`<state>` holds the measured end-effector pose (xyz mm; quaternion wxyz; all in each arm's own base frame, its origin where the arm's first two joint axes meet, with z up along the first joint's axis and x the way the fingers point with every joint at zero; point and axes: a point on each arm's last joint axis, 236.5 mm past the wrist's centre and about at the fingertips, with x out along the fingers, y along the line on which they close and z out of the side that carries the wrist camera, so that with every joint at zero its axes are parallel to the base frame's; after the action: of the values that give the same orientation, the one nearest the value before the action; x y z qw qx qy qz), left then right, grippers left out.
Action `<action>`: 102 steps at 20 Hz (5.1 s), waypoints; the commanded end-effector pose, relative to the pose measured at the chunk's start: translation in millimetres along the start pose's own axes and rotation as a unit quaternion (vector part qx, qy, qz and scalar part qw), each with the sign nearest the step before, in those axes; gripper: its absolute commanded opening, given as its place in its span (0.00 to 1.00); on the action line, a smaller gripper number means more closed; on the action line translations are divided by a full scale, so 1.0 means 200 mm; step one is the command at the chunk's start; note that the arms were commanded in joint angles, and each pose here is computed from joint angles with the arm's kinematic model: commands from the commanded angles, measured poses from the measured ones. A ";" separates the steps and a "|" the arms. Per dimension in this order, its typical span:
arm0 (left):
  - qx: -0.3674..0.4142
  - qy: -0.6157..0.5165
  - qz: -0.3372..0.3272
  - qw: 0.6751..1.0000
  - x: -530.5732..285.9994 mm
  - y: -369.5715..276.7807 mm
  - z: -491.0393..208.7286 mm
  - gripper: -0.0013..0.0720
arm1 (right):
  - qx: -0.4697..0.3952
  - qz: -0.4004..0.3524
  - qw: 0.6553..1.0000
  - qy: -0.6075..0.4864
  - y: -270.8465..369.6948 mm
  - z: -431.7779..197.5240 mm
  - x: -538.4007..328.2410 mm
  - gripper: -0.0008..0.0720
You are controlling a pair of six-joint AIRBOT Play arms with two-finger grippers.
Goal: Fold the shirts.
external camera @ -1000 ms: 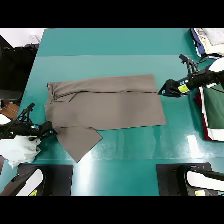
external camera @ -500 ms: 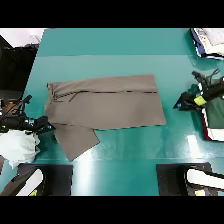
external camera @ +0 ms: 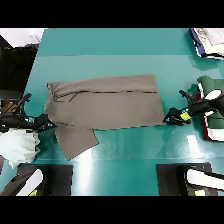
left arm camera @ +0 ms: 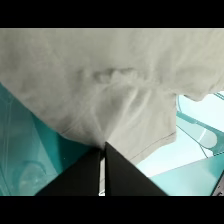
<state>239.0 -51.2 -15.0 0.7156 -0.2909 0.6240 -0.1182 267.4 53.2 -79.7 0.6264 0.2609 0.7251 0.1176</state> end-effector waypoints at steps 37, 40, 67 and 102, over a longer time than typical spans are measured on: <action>0.135 -0.158 -0.005 0.978 -0.14 -0.42 0.81 0.06 | -0.051 -0.027 0.981 -0.183 0.21 0.52 -0.58 0.04; 0.119 -0.177 0.000 0.977 -0.12 -0.39 0.91 0.06 | -0.036 -0.027 0.978 -0.204 0.19 0.61 -0.58 0.04; 0.171 -0.067 -0.039 0.982 0.06 -0.65 0.64 0.06 | 0.016 0.144 0.986 -0.084 -0.07 0.65 -0.25 0.63; 0.253 0.040 -0.070 0.964 1.12 -1.33 0.56 0.06 | -0.435 0.199 0.861 -0.170 1.93 0.13 -0.84 0.04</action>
<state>439.0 -351.5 -40.9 0.7284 -0.1362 0.5819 -0.3349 401.9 234.3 232.8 0.7663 0.1372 0.4307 0.4566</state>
